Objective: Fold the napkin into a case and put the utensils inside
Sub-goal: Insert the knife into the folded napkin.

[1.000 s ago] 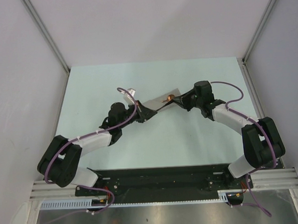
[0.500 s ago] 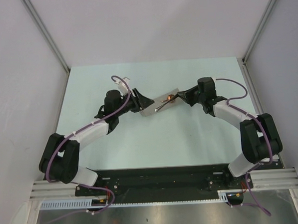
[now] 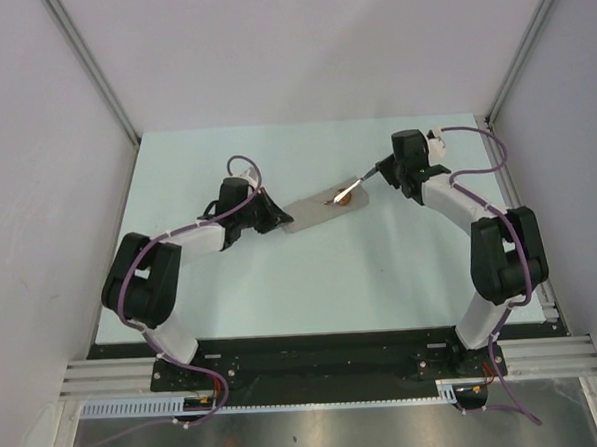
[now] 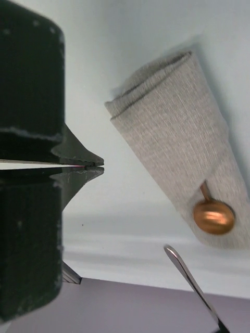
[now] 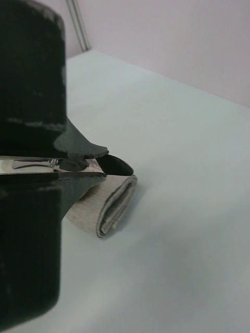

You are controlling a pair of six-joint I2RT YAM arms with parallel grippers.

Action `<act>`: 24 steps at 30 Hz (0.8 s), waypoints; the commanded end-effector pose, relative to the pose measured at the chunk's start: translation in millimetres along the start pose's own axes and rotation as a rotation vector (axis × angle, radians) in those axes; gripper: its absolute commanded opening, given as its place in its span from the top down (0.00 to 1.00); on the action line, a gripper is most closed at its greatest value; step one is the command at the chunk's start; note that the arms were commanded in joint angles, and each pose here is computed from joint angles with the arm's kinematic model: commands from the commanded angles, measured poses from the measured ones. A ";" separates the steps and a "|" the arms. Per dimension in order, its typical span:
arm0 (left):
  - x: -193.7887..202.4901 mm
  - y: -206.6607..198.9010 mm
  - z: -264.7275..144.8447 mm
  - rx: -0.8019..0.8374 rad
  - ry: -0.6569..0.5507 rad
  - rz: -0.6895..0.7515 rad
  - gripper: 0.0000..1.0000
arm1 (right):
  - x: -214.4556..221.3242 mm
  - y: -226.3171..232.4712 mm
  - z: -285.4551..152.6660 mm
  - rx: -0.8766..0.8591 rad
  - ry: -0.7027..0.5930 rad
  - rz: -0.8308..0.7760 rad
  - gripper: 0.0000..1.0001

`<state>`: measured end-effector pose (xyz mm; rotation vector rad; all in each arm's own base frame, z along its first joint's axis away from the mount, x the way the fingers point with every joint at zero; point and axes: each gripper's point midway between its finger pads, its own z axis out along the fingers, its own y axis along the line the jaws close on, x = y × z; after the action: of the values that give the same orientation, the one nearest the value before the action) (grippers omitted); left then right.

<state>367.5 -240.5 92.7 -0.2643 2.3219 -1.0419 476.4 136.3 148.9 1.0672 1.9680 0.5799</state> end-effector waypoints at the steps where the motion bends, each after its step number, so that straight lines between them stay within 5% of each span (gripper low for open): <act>1: -2.6 9.1 12.6 -0.026 0.011 -0.004 1.00 | -25.1 8.2 5.3 0.073 -0.150 -0.108 1.00; 24: -2.1 47.5 23.8 -0.107 0.035 -0.047 1.00 | -13.2 9.9 32.6 0.150 -0.198 -0.220 1.00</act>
<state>380.3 -225.9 46.9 -0.3547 2.4287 -0.9620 496.0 133.5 114.4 0.9454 2.0333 0.2114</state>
